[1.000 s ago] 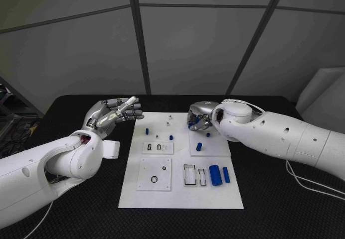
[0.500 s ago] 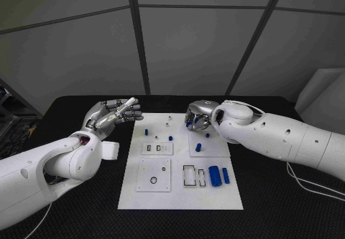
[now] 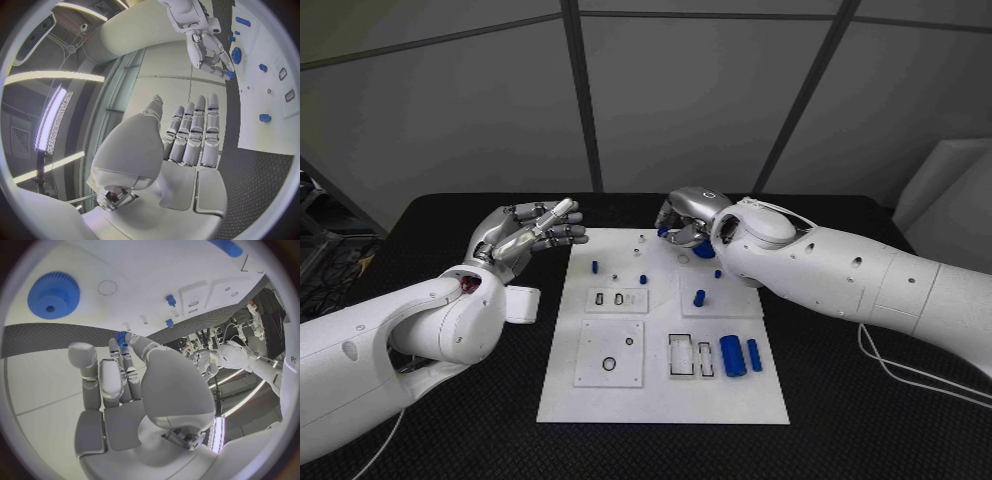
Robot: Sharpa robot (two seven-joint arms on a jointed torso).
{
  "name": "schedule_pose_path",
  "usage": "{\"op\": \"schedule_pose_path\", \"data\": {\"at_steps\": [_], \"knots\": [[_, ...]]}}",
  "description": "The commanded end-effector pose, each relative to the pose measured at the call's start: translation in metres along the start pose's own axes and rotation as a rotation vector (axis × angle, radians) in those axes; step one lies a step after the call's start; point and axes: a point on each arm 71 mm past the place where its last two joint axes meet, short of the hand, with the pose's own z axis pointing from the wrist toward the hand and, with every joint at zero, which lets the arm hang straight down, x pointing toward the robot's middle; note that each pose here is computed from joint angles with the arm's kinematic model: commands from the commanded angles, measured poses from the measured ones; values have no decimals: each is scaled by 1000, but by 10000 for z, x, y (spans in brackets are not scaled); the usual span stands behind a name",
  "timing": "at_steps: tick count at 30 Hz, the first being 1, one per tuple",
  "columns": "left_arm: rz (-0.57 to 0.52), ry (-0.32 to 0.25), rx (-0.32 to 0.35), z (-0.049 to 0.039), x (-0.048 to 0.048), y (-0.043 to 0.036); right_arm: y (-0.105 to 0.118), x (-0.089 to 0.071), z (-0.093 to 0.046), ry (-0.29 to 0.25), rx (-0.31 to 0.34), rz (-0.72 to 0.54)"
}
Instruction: Assemble the parts on the task board
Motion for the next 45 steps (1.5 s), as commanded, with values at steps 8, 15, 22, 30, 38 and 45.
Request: {"op": "schedule_pose_path", "data": {"at_steps": [8, 15, 22, 30, 38, 45], "knots": [[-8, 22, 4, 18, 47, -4, 128, 39, 165, -22, -14, 23], [-9, 24, 2, 21, 54, -3, 163, 71, 214, -8, -16, 20], [-10, 25, 2, 22, 57, -5, 163, 106, 257, 13, -6, 6], [-10, 26, 2, 24, 58, -6, 143, 143, 300, 38, 10, -8], [-11, 30, 2, 30, 69, -7, 143, 176, 342, 60, 16, -19], [-15, 37, -1, 33, 79, -3, 146, 191, 362, 67, 15, -23]]}}
